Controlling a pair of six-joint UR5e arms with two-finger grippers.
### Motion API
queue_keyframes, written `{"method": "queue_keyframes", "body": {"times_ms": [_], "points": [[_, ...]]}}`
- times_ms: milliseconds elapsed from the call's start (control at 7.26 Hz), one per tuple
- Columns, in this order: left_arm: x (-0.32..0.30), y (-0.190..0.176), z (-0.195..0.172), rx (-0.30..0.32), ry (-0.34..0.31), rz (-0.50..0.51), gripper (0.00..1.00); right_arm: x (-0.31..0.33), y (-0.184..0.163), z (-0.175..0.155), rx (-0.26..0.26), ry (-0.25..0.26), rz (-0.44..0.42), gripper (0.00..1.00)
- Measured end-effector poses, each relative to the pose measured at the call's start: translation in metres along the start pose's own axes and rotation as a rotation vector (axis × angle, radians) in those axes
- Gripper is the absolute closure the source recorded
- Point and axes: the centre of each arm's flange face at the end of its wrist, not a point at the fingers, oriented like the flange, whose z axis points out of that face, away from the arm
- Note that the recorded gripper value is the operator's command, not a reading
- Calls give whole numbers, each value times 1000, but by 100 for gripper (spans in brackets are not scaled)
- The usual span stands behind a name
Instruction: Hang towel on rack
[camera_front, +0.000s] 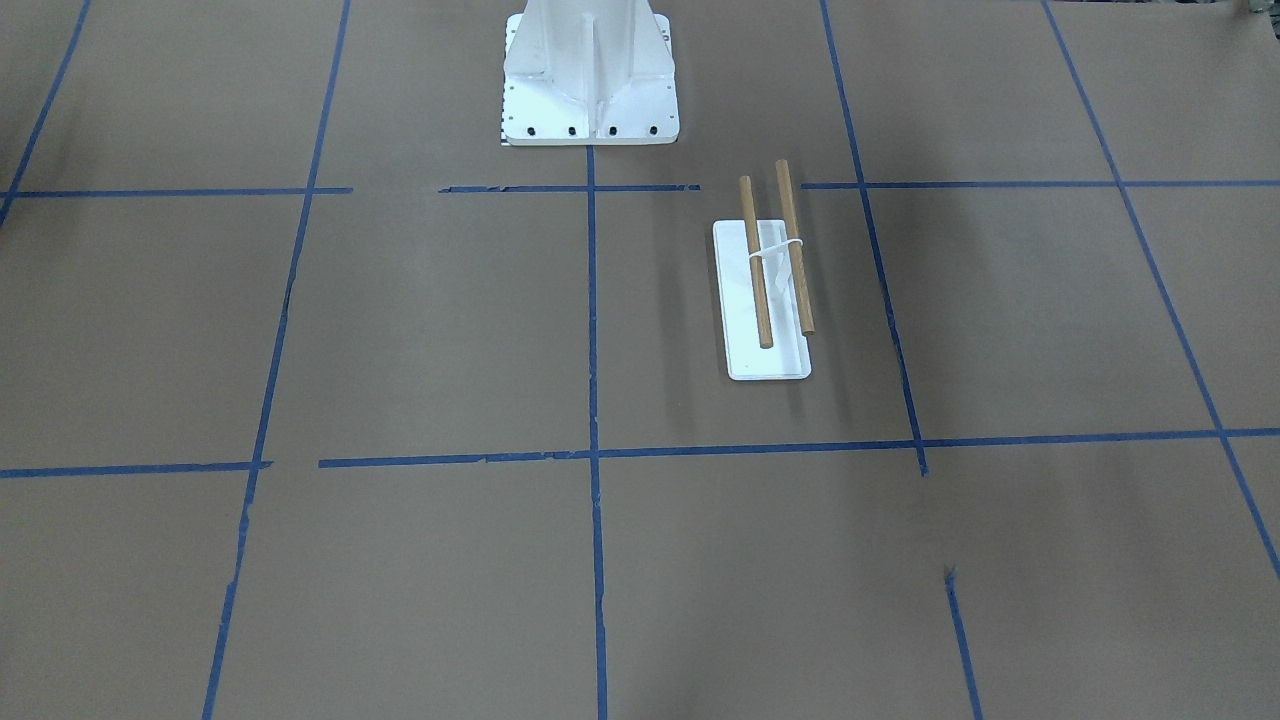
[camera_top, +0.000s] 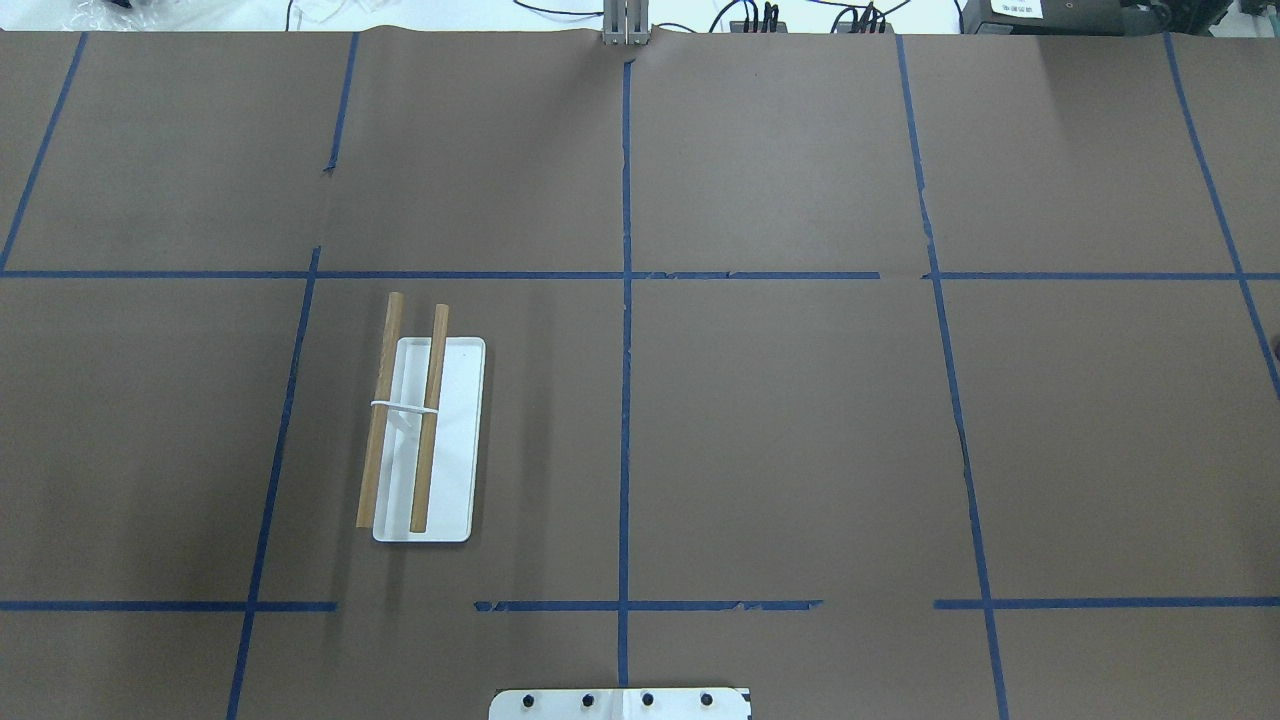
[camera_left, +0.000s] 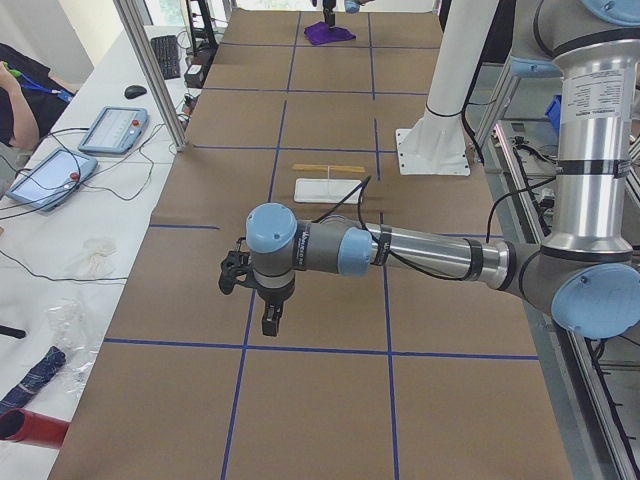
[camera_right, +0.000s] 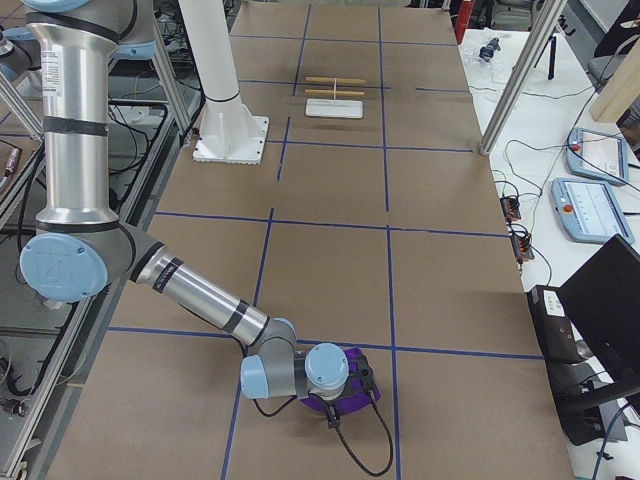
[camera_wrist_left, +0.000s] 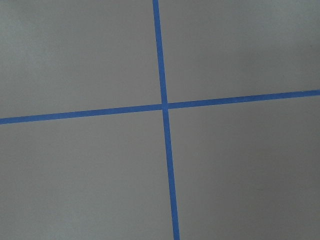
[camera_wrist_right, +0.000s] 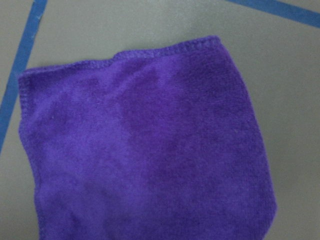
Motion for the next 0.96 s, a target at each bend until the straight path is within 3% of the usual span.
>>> {"method": "queue_keyframes", "body": {"times_ms": [138,688,964], "points": [[0,0,-1,3,0,0,0,0,0,1,-1,-4,1,100],[-3,1,-9,18,-2,-6,0,-3,-7,-4,10,-1,-22,100],[-5,1,-12,26,-4,-10,0,-12,-20,-15,39,0,-51,100]]}}
